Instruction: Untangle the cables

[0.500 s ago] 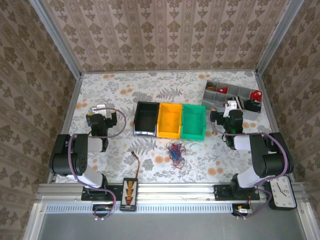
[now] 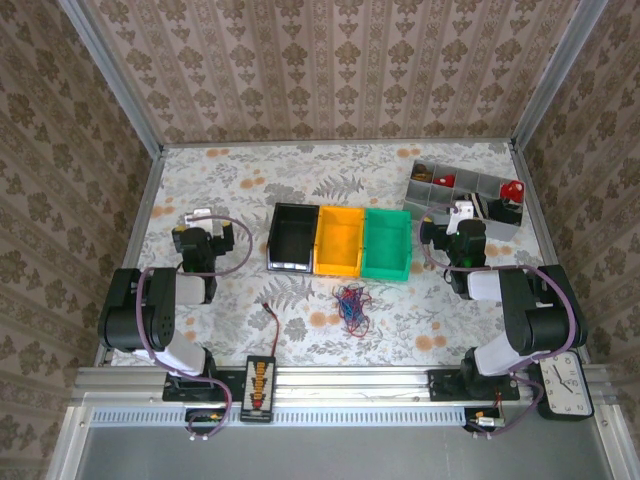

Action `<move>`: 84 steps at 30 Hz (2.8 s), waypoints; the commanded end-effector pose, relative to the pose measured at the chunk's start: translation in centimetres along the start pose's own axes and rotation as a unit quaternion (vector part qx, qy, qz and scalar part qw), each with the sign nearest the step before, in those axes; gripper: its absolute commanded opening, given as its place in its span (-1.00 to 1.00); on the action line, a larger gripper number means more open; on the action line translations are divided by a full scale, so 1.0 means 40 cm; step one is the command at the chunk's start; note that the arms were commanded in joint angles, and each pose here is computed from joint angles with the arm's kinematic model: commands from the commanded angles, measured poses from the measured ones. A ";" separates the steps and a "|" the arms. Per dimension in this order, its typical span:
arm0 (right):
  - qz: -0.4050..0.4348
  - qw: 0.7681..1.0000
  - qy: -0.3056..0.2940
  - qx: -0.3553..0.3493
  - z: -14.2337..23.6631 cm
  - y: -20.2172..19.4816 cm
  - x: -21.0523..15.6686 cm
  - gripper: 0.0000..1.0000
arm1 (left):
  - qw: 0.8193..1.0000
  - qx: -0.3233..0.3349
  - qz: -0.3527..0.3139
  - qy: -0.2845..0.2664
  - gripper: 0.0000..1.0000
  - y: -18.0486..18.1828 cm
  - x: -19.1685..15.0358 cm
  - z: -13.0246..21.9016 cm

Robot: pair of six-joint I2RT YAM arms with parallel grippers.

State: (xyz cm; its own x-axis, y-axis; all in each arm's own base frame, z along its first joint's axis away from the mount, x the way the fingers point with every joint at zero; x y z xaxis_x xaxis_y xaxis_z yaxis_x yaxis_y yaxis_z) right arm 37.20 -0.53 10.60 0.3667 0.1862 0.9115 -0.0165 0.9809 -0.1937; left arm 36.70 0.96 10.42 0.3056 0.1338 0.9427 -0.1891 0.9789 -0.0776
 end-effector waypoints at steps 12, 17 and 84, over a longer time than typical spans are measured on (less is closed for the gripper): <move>0.005 1.000 -0.007 0.011 0.000 0.007 0.004 1.00 | 1.000 -0.012 -0.009 -0.009 1.00 -0.011 0.010 0.000; 0.005 1.000 -0.007 0.010 0.001 0.007 0.003 1.00 | 1.000 -0.019 0.001 -0.005 1.00 -0.005 0.011 -0.003; 0.062 0.907 0.299 0.291 0.363 0.601 -0.006 -0.58 | 0.907 -0.229 -0.097 0.339 0.99 -0.513 -0.198 0.468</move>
State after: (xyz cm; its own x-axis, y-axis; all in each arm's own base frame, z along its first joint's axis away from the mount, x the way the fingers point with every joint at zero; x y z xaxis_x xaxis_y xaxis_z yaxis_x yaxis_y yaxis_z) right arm 22.58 23.15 10.28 0.7765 0.4098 0.4786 -0.5063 0.8580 0.0869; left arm 21.34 -22.40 10.27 0.8213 -0.0704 0.5661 0.2261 0.9513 -0.2097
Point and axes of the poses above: each hand's point on the last joint's axis, 136 mm out from that joint toward the fingers, its own z axis back along the fingers, its own y axis along the line the jaws close on, x = y × z, the point moved 3 cm from there along z, back along the fingers, and after that the axes turned 13 degrees about z, right-handed, at the moved point
